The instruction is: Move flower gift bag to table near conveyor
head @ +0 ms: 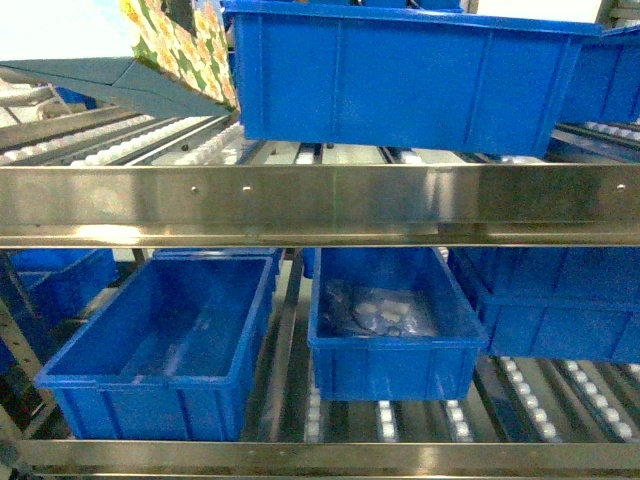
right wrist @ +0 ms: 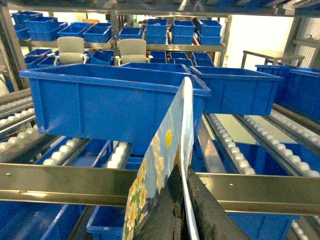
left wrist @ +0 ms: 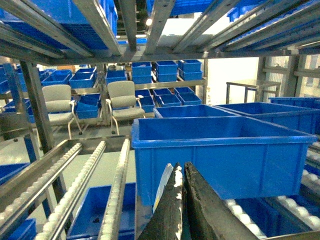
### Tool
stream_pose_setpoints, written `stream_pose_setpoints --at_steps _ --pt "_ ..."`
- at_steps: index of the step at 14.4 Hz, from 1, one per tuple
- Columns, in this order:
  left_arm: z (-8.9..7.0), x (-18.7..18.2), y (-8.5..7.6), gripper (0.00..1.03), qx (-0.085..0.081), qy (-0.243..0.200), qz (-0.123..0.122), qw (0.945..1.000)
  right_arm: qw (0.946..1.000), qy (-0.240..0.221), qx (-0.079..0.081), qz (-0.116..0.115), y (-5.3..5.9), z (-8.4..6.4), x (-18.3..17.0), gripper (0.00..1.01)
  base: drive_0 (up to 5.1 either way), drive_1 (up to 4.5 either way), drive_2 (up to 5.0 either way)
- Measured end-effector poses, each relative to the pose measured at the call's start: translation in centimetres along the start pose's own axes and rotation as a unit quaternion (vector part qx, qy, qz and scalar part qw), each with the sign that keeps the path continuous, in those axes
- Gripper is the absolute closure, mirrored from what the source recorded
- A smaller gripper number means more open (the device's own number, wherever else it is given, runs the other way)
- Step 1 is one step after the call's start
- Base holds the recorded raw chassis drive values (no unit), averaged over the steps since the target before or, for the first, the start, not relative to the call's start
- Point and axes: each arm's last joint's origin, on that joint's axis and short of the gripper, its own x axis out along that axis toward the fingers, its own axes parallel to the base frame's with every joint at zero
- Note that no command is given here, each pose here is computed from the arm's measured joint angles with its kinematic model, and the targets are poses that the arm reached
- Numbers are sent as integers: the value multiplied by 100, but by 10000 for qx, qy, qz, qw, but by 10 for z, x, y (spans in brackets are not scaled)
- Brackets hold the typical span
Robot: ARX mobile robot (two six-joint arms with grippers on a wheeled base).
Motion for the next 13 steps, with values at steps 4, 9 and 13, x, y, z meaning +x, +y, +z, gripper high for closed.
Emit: stream_pose_setpoints --at_steps 4,9,13 --pt "0 0 0 101 2 4 3 10000 10000 10 0 8 0 0 0 99 -499 243 243" --pt "0 0 0 101 1 1 -4 10000 10000 8 0 11 0 0 0 99 -482 151 342" --pt "0 0 0 101 1 2 -2 10000 10000 25 0 2 0 -1 0 99 -471 117 371"
